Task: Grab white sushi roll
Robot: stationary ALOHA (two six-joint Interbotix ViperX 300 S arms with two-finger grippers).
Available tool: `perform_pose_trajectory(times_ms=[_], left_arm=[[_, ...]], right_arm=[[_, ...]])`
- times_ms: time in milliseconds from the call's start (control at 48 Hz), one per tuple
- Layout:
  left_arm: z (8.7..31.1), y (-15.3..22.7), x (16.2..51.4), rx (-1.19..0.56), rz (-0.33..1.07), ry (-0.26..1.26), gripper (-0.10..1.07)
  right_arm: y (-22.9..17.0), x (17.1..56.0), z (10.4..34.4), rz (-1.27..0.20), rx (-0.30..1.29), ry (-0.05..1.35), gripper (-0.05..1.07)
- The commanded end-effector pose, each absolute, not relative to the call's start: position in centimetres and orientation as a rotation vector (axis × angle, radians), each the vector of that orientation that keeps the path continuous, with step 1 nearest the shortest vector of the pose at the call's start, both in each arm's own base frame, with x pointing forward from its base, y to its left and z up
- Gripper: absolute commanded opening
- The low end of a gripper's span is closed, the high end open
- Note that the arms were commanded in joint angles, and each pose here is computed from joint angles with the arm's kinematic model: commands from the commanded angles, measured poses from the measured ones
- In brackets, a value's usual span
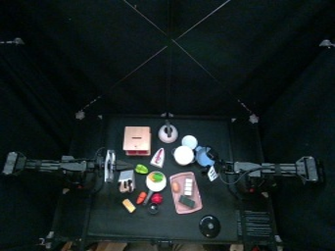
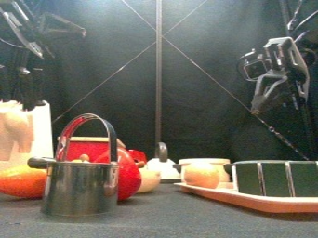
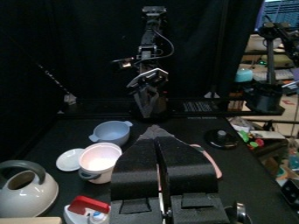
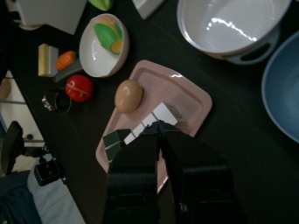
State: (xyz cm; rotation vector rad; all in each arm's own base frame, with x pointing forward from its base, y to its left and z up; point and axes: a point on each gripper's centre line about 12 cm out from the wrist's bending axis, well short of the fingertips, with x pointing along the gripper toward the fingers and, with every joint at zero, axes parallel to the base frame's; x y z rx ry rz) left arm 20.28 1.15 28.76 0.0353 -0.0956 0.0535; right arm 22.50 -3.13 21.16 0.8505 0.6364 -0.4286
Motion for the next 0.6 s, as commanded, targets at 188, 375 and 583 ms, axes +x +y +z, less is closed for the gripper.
perform_pose_trajectory(times_ms=[188,375,583], left_arm=[[29.0,1.6,20.3,0.081,0.07,-0.11,-0.02],[28.0,1.7,20.2,0.089,0.074,-0.089,-0.02],[27.6,2.1,20.0,0.094,0.096,-0.08,-0.02]], right_arm=[[-3.8,23.0,23.9,-0.565,1.017,0.645,0.04],[-3.6,23.4,24.6,-0.675,1.081,0.702,0.04],[-2.0,24.8,24.5,-0.757,1.026,0.79,0.04]])
